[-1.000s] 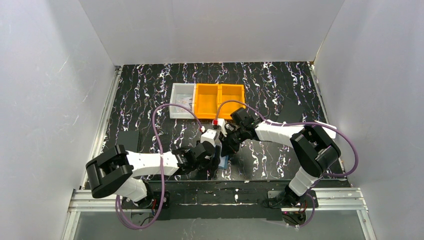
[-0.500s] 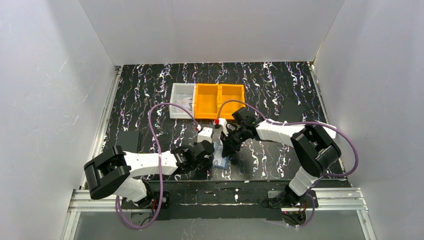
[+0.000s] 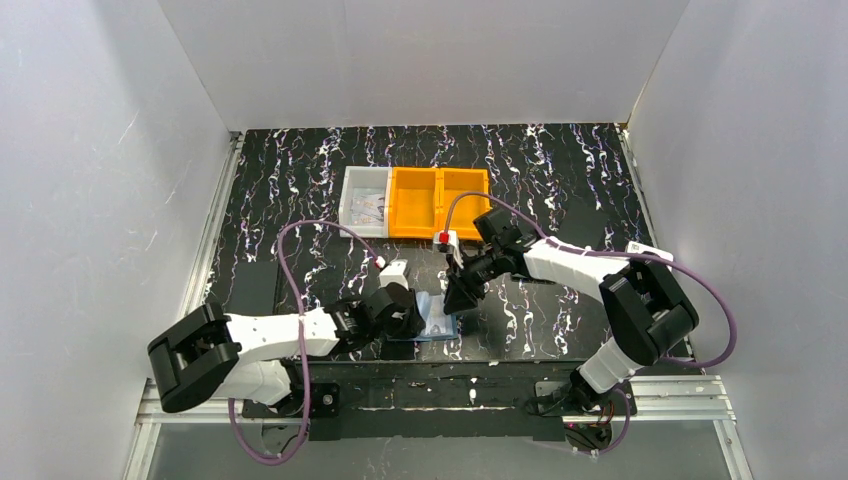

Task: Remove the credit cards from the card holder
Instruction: Open the card holder at the center of the board.

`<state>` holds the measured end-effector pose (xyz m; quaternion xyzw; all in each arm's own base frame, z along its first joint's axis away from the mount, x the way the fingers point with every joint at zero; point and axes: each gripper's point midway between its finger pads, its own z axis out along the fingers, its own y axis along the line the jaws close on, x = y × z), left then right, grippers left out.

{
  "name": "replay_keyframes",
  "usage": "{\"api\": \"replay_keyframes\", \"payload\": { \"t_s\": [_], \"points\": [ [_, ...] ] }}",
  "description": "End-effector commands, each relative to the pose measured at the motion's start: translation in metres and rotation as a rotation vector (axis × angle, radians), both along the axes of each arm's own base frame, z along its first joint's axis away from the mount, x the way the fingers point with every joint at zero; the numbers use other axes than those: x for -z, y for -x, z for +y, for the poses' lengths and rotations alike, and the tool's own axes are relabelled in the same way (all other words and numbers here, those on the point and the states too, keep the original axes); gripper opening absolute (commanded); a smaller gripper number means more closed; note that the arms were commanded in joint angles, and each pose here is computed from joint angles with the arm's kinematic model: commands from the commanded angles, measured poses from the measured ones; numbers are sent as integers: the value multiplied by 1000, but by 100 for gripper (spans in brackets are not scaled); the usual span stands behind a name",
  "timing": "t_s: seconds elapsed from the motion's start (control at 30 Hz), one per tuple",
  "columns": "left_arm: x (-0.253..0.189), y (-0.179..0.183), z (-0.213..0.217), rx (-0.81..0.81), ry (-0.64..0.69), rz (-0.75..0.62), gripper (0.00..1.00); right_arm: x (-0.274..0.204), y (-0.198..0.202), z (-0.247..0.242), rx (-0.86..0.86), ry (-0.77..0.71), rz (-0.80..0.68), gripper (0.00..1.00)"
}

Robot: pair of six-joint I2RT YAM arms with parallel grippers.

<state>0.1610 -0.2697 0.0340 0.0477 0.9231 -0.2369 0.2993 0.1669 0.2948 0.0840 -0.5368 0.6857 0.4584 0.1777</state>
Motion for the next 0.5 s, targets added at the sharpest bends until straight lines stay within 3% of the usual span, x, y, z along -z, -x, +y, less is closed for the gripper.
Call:
{"api": "replay_keyframes", "payload": {
  "t_s": [0.0,0.23,0.37,0.47],
  "points": [
    [-12,9,-7,-28,135,56,19,-6,1,9,-14,-26,1,40],
    [-2,12,1,-73,179,94,19,9,-26,25,58,103,-42,29],
    [3,14,3,-86,190,106,19,20,-25,33,55,135,-32,30],
    [6,14,5,-88,191,111,19,24,-20,37,47,131,9,36]
  ]
}}
